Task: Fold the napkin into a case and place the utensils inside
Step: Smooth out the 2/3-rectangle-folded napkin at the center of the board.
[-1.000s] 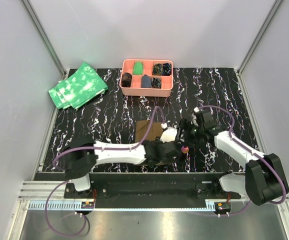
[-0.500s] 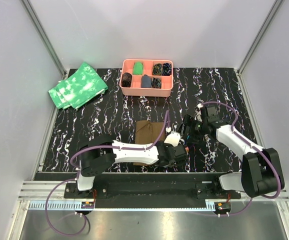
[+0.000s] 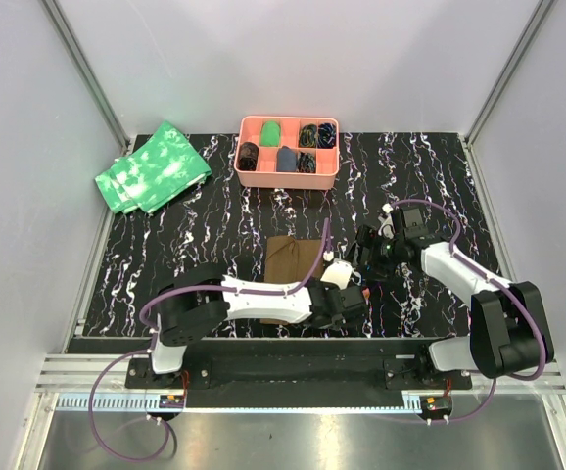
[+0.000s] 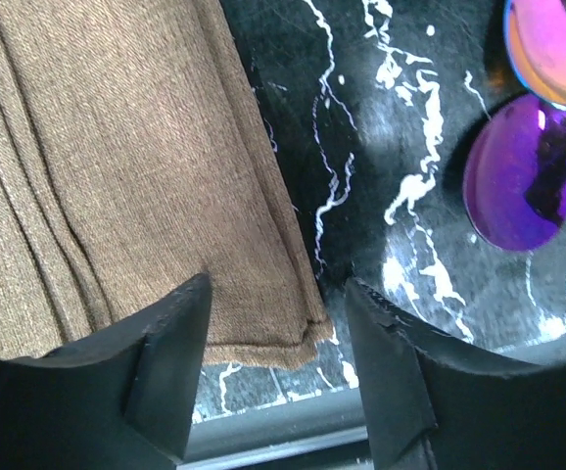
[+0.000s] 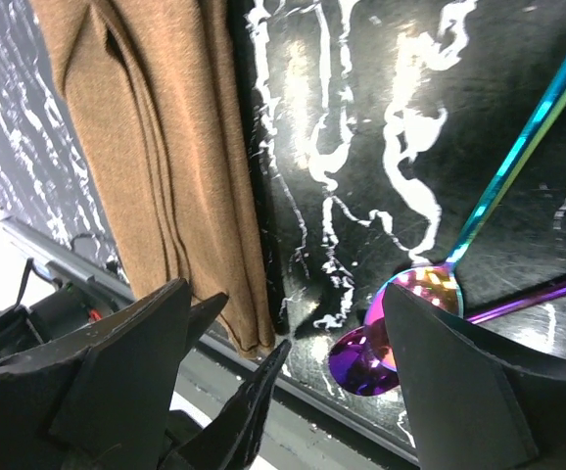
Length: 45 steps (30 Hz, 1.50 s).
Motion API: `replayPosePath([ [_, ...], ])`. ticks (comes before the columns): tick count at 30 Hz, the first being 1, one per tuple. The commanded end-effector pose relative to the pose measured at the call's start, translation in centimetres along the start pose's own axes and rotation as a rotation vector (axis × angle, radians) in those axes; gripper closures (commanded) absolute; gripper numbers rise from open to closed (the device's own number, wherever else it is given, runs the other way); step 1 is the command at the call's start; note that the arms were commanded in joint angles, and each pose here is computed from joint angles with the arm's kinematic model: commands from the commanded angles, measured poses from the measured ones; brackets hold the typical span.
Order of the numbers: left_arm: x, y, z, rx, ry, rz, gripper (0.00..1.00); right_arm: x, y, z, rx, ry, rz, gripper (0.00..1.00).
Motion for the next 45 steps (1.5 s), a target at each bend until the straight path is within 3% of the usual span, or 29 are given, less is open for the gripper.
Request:
replayPosePath([
  [1,0.2,2.2,-4.8,-0.054,-0.142,-0.053,0.38,1.0,0.2,-0.2,-0.001,0.089,-0.045,0.12],
  [5,2.6,2.4,-7.1,-0.042,-0.209,-0.073,0.40,1.9,-0.1,-0.6,-0.006,0.112,-0.073,0.14],
  [10,6.2,1.6,-7.2,0.017,-0.265,-0.174,0.51,4.6,-0.5,-0.4,0.004,0.210,-0.092,0.36],
  [15,9.2,1.1,-5.8,0.059,-0.363,-0.285,0.45,9.2,-2.8,2.3,0.096,0.326,-0.129,0.42],
  [18,9.5,1.6,-5.4,0.047,-0.348,-0.267,0.41,9.6,-3.8,3.9,0.120,0.358,-0.091,0.54],
  [19,9.3,1.7,-5.3,0.048,-0.337,-0.254,0.41,9.5,-3.8,4.3,0.116,0.371,-0.086,0.63],
  [23,9.1,1.7,-4.3,0.071,-0.268,-0.217,0.41,9.5,-4.6,5.9,0.158,0.398,-0.070,0.73],
  [45,8.5,-0.3,-1.8,0.152,-0.135,-0.131,0.62,7.5,-7.7,8.9,0.243,0.372,-0.020,0.90],
])
Point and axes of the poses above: each gripper's point midway between its finger pads, its own z axis out along the fingers, its own x axis along the line the jaws close on, y = z × x, the point moved 8 cm from there along -z, back along the fingers, and after that the axes turned 9 degrees about -z, right-handed, at the moved point
